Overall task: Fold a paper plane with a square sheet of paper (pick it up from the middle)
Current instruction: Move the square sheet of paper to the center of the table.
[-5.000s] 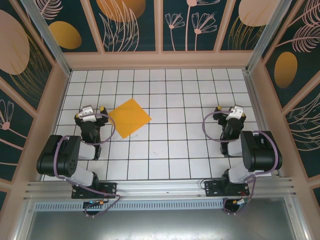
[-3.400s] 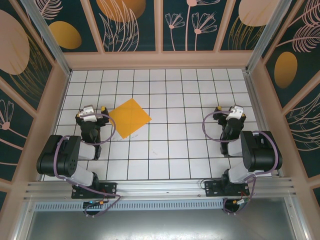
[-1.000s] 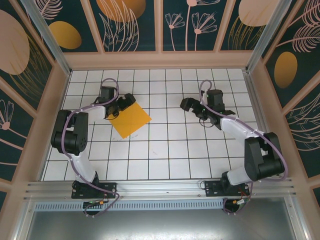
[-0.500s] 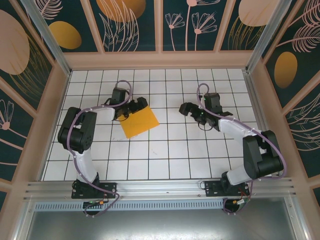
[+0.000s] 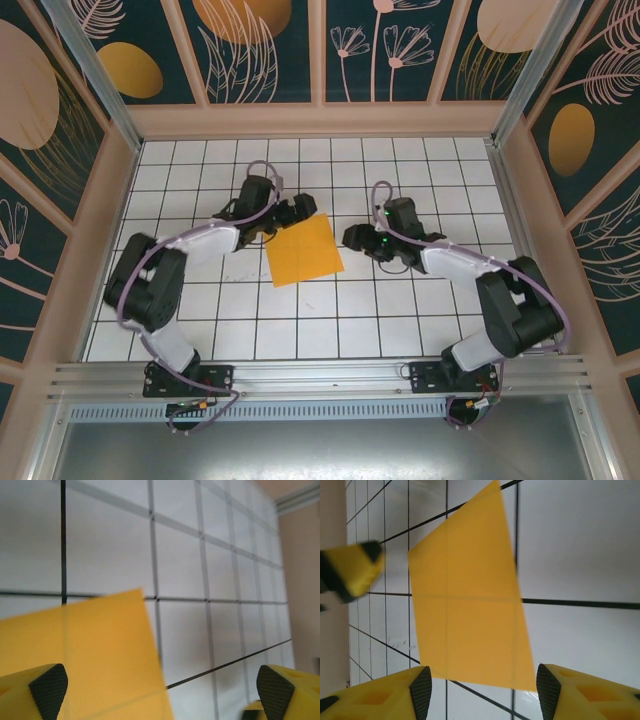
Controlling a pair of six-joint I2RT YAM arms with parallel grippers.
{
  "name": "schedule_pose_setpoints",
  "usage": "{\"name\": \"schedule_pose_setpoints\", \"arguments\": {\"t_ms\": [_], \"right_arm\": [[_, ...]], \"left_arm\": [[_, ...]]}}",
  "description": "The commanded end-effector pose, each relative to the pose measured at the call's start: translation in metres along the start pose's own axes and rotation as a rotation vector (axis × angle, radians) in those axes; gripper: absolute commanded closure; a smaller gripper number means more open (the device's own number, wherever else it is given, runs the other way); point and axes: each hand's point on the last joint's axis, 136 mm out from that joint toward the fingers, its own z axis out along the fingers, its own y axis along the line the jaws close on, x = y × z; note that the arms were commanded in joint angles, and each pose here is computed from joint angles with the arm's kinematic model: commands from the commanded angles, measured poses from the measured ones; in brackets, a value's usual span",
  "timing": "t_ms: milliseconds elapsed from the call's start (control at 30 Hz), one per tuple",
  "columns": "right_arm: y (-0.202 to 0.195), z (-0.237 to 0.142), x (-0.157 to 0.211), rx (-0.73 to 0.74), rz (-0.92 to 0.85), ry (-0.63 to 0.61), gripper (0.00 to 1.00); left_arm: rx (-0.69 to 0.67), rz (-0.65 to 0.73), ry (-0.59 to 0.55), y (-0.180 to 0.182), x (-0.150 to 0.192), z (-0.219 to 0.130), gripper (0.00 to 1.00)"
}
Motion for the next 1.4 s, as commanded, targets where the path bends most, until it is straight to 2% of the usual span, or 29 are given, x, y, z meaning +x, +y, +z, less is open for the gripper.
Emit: {"name": "schedule_pose_setpoints", "arguments": {"t_ms": [0,300,500,767,933,1100,1267,1367], "right_arm": [[0.027,0.023,-0.007,-0.041,-0.032,0.026,0.4],[0.044,0.087,-0.005,-0.011,-0.055,0.127,0.41],[0.021,0.108,-0.001,0.067,-0.024,0.153,0.43],[-0.04,0.084,0.024,0.238,0.064,0.128,0.46],[-0.056,0.054,0.034,0.281,0.125,0.061,0.46],[-0.049,0.039,0.027,0.276,0.105,0.032,0.46],[-0.003,0.034,0.014,0.15,0.006,0.022,0.46],[0.014,0.042,0.015,0.131,-0.027,0.042,0.46]], "left_arm": [[-0.079,0.055,-0.132,0.002,-0.02,-0.042,0.01],[-0.117,0.054,-0.195,0.021,0.004,-0.096,0.01],[-0.095,0.026,-0.265,0.031,0.016,-0.12,0.01],[-0.002,-0.019,-0.242,0.029,0.033,-0.119,0.01],[0.032,-0.049,-0.242,0.028,0.036,-0.118,0.01],[0.055,-0.06,-0.235,0.026,0.038,-0.117,0.01],[0.039,-0.051,-0.256,0.027,0.036,-0.124,0.01],[0.02,-0.044,-0.295,0.032,0.034,-0.132,0.01]]}}
